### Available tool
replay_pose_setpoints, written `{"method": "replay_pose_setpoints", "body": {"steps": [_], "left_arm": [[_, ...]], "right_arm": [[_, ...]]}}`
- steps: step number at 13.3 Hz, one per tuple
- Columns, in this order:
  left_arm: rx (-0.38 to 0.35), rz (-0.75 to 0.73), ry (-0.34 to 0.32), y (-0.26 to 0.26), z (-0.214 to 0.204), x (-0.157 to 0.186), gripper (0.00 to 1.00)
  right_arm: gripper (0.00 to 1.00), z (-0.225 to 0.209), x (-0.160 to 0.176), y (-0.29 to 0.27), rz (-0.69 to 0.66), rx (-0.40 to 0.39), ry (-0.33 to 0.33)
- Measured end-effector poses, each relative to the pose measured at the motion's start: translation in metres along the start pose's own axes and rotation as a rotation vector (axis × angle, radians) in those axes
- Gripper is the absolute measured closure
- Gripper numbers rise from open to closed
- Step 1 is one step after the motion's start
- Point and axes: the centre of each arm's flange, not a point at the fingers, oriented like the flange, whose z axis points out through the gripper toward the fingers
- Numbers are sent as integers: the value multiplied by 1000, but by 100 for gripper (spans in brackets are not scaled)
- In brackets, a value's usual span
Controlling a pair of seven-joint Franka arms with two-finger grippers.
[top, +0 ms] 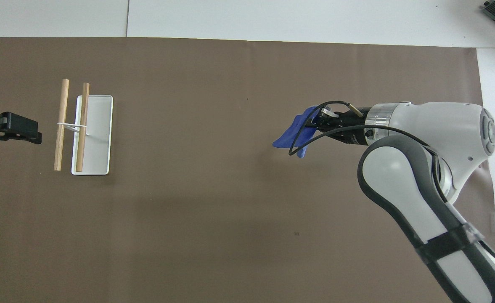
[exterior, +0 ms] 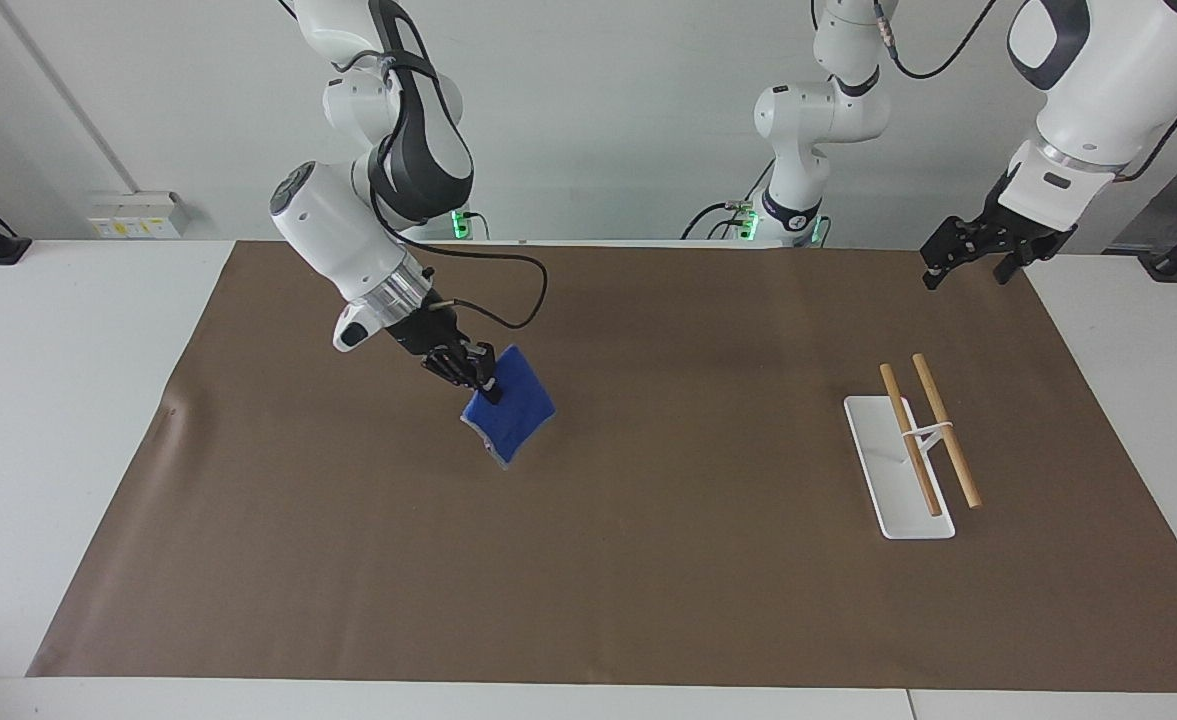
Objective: Right arm passes towel to left arm to hang
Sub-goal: 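Lift the blue towel with the right gripper toward the table center, then reach the left gripper toward the towel held by the right gripper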
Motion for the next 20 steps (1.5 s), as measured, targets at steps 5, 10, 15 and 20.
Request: {"method": "replay_pose_setpoints", "body": {"steps": [5,10,15,20], "left_arm": [[0,0,0,0,0,0,0],[0,0,0,0,0,0,0],[0,0,0,0,0,0,0],[0,-16,-3,0,1,0,0]], "right_arm": [[96,4,-22,-38,444,257,-152],[96,3,-38,-65,827,410,-322],[96,38,-101,-98,979,467,-334],[96,49,-113,-100,1077,456,-361]]}}
